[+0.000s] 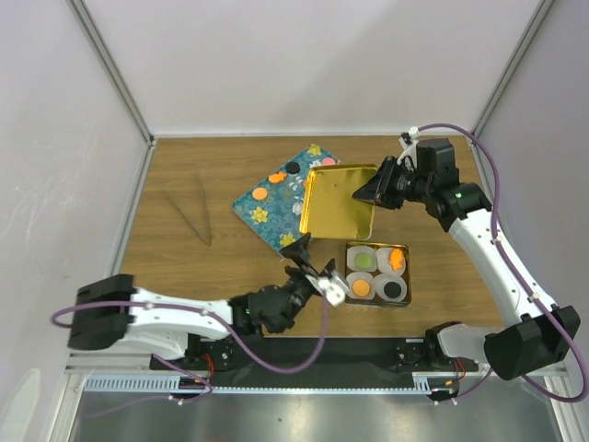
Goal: Pack the cookies
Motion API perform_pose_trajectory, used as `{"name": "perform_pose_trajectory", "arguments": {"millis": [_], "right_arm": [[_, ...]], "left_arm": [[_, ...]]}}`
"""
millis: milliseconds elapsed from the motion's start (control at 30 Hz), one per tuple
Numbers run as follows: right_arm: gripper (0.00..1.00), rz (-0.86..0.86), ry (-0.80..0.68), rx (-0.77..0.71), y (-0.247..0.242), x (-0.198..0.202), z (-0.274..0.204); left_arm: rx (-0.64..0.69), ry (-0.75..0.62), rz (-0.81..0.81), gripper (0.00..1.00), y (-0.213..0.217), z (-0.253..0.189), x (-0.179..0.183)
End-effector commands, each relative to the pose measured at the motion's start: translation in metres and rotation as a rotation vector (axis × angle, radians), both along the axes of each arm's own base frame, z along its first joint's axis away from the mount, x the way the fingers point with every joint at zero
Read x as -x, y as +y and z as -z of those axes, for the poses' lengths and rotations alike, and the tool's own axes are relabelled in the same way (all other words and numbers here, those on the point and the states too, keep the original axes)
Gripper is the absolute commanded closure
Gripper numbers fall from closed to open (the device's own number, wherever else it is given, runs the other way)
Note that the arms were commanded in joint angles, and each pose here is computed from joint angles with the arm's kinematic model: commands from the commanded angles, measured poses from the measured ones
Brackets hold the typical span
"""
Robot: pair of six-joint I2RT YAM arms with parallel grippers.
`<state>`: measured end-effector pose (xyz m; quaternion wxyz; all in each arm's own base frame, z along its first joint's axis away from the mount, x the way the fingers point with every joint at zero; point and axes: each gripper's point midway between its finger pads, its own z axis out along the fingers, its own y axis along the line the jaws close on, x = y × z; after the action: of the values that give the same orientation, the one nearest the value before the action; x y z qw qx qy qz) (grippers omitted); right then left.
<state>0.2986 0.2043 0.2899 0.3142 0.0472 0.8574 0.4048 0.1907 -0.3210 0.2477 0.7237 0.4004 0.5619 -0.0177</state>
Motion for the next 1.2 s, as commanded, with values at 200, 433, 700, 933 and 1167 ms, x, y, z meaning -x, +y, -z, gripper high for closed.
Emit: {"name": "perform_pose_trajectory", "arguments": {"millis": [200, 433, 700, 933, 1167], "right_arm": [[1.0, 0.014, -0.001, -0.007, 0.0, 0.003, -0.01], [1.0, 0.015, 0.007, 0.004, -0.003, 0.007, -0.005], [1.0, 0.011, 0.016, -0.01, -0.001, 0.008, -0.007], [1.0, -0.001, 0.023, -0.018, 0.0, 0.012, -0.009], [1.0, -0.006, 0.029, -0.016, 0.0, 0.015, -0.008]], "left_arm": [[0.053, -0.468, -0.159, 0.07, 0.008, -0.073, -0.005], [0.013, -0.476, -0.125, 0.08, -0.007, -0.077, -0.021], [-0.002, -0.466, -0.065, 0.12, -0.026, -0.076, -0.034], [0.002, -0.542, -0.105, 0.17, -0.032, -0.089, -0.04], [0.028, -0.567, -0.135, 0.26, -0.028, -0.104, -0.047]]}}
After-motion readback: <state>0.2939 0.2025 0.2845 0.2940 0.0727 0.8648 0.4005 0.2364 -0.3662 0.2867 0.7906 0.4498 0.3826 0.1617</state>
